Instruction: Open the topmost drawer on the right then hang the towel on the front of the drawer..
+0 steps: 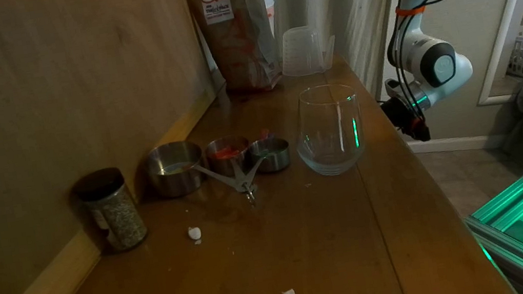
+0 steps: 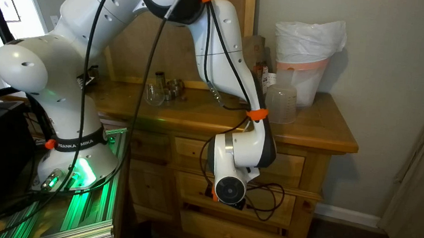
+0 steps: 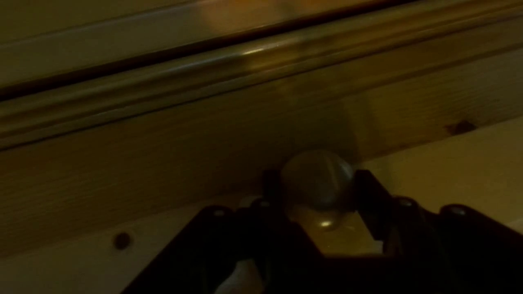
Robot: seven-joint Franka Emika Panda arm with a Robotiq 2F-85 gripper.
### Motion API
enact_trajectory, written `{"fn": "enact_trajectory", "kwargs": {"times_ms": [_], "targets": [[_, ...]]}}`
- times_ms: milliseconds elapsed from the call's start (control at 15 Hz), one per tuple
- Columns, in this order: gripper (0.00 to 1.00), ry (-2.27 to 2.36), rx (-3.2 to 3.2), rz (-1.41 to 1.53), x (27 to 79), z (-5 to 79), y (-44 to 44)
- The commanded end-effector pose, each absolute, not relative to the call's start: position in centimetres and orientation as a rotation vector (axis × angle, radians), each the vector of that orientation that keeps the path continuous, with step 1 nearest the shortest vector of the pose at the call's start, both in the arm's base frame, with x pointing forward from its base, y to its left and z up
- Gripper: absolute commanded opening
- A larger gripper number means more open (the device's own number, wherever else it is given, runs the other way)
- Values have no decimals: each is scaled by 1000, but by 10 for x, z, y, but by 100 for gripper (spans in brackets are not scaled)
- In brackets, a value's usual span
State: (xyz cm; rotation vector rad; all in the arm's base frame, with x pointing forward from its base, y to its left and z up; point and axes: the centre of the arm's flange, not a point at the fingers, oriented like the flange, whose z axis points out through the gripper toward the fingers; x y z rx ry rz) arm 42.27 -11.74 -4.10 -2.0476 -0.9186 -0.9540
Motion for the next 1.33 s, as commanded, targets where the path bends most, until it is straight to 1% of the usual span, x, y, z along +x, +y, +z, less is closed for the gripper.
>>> {"fn": "enact_trajectory", "kwargs": {"times_ms": [0, 400, 1267], "targets": [[25, -893, -2113, -995, 399, -29, -146], [25, -864, -2178, -982, 369, -21, -180], [25, -872, -2279, -928, 335, -1, -229]]}}
